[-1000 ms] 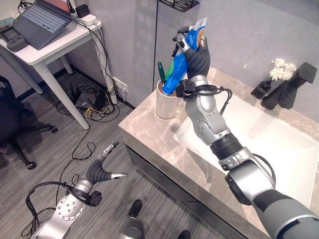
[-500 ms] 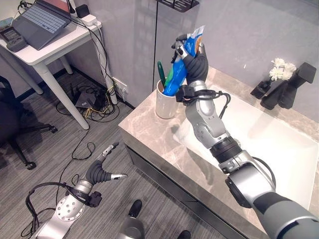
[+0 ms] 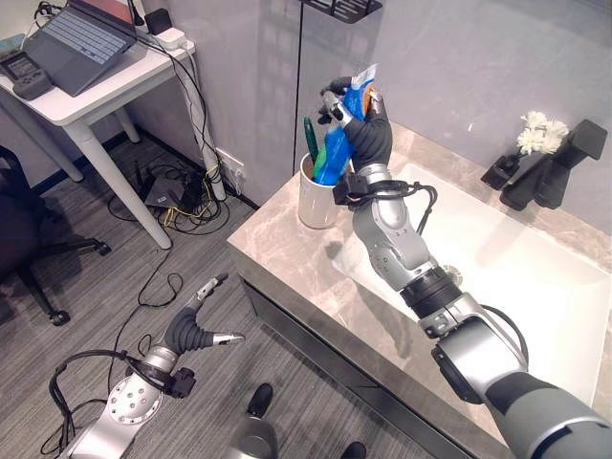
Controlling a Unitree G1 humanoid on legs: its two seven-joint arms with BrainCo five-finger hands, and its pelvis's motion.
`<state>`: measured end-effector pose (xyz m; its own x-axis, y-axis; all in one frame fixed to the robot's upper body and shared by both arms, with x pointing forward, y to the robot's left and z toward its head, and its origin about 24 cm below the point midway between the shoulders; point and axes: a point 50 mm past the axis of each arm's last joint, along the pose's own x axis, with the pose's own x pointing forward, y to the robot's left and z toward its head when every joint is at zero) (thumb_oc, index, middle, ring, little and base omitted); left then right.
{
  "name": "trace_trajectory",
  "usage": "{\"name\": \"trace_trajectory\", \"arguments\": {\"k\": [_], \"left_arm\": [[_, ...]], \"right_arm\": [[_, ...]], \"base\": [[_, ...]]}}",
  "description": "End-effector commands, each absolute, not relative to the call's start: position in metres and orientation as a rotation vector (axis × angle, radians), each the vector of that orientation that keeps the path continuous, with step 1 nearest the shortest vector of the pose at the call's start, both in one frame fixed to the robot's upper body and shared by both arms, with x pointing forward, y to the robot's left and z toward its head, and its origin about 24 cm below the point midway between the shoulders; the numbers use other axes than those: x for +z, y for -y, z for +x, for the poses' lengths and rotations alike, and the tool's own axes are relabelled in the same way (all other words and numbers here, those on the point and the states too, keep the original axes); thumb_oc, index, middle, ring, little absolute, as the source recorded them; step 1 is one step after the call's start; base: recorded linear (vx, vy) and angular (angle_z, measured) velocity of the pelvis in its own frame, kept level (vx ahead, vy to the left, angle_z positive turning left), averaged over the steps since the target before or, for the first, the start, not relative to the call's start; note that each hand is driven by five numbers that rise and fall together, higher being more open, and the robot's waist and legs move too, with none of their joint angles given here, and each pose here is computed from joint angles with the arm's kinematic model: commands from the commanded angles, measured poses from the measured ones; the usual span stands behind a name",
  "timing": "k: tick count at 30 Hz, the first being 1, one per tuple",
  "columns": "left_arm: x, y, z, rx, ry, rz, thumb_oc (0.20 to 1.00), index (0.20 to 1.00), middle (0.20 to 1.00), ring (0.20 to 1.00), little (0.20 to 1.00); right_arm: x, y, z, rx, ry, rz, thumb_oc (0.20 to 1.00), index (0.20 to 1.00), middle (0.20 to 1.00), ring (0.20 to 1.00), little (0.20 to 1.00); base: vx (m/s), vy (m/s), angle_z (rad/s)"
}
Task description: Put brush and paste in cup on sink, flatten towel.
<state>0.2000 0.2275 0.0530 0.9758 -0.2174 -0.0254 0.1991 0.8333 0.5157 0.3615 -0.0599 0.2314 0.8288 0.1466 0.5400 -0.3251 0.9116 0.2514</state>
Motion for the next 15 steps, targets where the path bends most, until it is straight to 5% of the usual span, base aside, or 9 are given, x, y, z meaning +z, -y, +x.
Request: {"name": "trace_trajectory", "arguments": {"k": [1,15], "left_arm": [[0.06,-0.227,0.197,-0.244,0.082,0.53,1.0,1.0,1.0,1.0,1.0],[0.032,-0.228,0.201,-0.259,-0.022,0.564,1.0,1.0,1.0,1.0,1.0]], "right_arm": [[0.262,0.06,0.355,0.291,0.681,0.3,1.0,1.0,1.0,1.0,1.0],[0.271,0.059,0.347,0.284,0.737,0.328,1.0,1.0,1.0,1.0,1.0]], "base": [[0.0,0.0,0.0],[0.0,-0.001,-0.01]]}}
